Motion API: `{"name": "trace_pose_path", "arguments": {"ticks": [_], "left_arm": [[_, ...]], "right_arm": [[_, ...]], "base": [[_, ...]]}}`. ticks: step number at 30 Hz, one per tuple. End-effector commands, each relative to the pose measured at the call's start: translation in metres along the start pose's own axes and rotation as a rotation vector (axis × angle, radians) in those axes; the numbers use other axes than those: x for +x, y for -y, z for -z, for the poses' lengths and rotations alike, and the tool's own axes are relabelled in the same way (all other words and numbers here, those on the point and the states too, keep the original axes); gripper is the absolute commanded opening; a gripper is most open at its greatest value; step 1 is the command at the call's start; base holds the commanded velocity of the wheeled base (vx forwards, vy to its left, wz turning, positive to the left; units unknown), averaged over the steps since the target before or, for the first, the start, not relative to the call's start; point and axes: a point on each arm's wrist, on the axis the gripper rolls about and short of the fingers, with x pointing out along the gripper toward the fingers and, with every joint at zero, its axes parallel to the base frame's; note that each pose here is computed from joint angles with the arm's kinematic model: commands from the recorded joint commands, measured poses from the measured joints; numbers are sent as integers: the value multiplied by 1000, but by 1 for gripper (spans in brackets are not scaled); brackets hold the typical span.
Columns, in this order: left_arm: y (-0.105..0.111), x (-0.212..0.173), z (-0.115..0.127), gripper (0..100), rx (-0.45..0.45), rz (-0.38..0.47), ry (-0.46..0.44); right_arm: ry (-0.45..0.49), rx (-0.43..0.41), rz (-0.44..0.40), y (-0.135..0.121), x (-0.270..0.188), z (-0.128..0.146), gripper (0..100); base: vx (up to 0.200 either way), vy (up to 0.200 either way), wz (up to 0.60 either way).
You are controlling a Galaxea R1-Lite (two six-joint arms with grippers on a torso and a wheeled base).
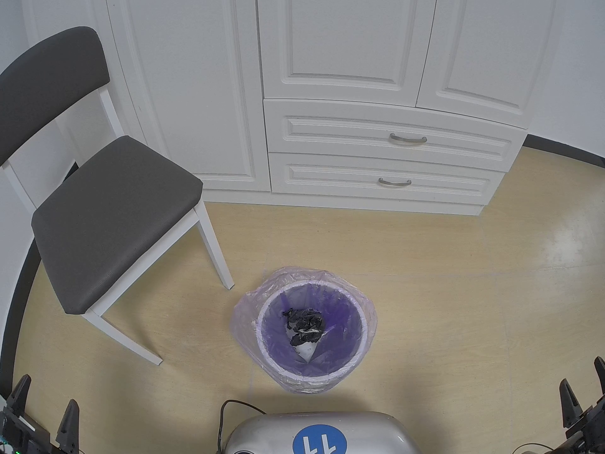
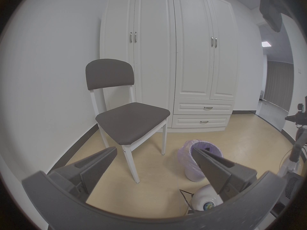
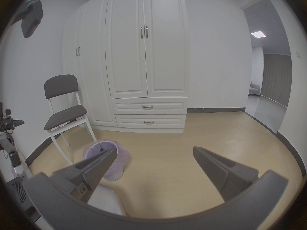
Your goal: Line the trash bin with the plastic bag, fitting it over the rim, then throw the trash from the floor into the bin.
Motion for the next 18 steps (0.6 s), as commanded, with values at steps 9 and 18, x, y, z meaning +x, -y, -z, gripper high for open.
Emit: {"name": "trace_pose_path", "arguments": {"ticks": [9,18], "left_arm": [[0,0,4,100,-2,-12,0],[0,0,4,100,12,-9,4]], "right_arm": [[-1,2,1,0,0,5,100],[-3,0,1,0,0,5,100]], "base": [[0,0,0],[0,0,0]]}}
